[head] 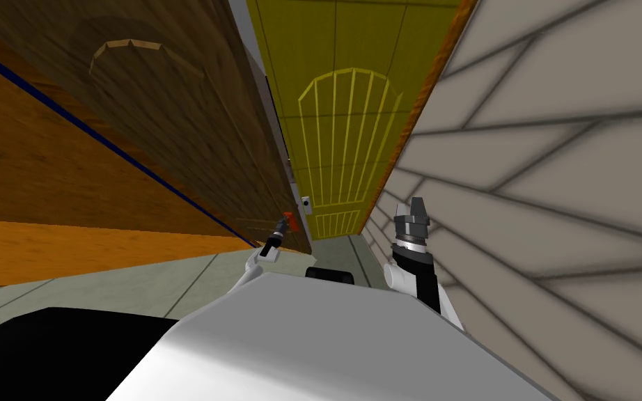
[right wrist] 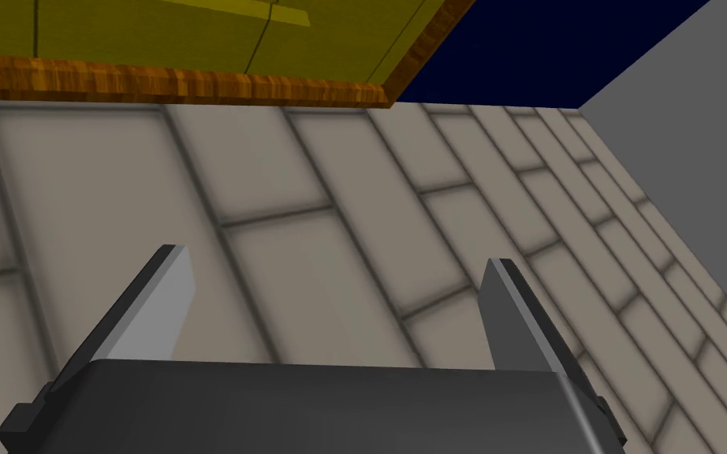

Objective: Pull the door open

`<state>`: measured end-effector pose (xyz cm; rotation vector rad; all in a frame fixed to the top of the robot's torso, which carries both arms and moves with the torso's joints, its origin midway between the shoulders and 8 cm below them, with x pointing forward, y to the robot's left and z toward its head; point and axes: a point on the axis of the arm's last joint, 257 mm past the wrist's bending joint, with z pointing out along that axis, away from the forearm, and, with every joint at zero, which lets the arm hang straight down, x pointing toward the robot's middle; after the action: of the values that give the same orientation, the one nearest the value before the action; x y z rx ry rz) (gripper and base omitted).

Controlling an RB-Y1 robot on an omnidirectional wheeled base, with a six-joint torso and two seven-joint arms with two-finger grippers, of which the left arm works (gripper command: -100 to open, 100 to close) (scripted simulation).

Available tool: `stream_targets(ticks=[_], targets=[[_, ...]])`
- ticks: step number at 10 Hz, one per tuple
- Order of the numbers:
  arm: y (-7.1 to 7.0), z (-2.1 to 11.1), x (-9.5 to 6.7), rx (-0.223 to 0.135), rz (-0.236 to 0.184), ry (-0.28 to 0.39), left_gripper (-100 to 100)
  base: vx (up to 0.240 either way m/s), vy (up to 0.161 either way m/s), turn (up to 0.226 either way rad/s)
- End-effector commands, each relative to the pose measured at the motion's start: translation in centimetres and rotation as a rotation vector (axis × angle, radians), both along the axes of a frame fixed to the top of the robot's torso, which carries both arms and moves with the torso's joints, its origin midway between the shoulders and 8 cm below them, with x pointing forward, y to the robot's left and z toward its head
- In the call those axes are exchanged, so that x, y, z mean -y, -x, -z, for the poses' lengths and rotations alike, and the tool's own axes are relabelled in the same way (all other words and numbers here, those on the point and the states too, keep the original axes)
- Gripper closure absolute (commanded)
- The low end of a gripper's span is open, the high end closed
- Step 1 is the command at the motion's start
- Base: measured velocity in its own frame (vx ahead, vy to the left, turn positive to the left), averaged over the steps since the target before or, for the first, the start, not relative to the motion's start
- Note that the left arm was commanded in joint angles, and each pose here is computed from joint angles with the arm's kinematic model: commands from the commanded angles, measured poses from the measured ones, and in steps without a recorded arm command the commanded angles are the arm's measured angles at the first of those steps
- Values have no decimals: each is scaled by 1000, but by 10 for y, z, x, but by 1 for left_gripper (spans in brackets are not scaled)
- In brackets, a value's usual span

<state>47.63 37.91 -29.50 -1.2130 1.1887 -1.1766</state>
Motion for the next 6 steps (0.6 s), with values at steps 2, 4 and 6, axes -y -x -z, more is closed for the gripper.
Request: stream_targets(ticks=[2,4,6], targets=[[11,2,3,-2,37,3,100,-204,113,-175],[17,1,6,-2,67,7,100,-211,111,-183],[25,1,10,-3,99,12,100,-247,142,-195]])
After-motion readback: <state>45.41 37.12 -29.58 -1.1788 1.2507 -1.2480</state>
